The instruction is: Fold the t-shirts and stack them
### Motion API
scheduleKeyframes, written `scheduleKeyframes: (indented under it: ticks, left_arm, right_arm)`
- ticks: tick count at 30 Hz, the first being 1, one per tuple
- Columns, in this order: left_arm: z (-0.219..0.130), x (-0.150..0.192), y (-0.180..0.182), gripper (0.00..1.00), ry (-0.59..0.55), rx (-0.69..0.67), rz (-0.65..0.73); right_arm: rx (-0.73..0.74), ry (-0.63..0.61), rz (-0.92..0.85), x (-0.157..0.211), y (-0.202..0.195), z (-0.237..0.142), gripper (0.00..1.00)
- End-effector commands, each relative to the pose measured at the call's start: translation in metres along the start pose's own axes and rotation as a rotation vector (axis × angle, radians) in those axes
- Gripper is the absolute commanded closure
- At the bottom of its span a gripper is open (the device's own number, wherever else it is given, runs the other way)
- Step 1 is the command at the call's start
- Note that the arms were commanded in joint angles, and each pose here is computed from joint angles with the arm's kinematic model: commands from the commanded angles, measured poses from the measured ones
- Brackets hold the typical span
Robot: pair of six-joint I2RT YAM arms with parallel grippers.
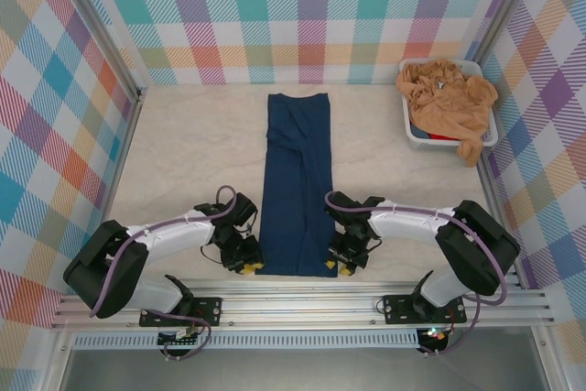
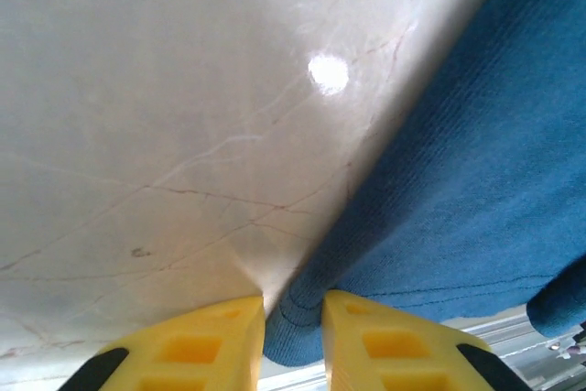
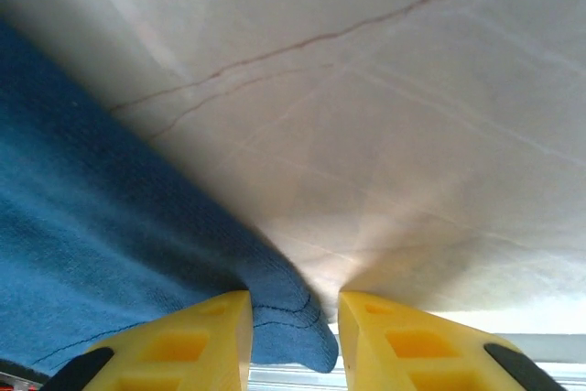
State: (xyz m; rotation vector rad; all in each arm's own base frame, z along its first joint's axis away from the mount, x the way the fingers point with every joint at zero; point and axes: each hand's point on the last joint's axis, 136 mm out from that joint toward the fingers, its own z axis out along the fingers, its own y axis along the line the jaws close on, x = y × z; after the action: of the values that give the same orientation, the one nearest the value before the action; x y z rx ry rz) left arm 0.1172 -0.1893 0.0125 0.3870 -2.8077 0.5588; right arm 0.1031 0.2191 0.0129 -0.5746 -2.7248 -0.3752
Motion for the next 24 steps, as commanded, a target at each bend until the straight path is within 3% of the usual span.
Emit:
scheduleKeyframes:
  ticks: [1,5,11,17,24]
  left_arm:
    - [0.015,-0.004,-0.037,0.78,-0.001,0.099,0.102]
    - [0.014,-0.001,-0.052,0.79,0.01,0.103,0.123]
    - [0.017,0.004,-0.039,0.9,0.017,0.028,0.113]
    - [0.009,0.001,-0.046,1.0,-0.008,0.035,0.13]
    - [-0.01,0.019,-0.039,1.0,0.025,0.026,0.156]
  right_arm:
    - [0.009,0.04,0.021,0.008,-0.004,0.005,0.68]
    - [-0.008,0.037,0.024,0.008,0.0,0.004,0.68]
    - [-0.026,0.031,0.032,0.004,0.009,0.007,0.76]
    - [-0.038,-0.014,0.031,0.0,0.01,-0.001,1.0]
    - [-0.021,-0.008,0.005,0.008,0.001,-0.011,1.0]
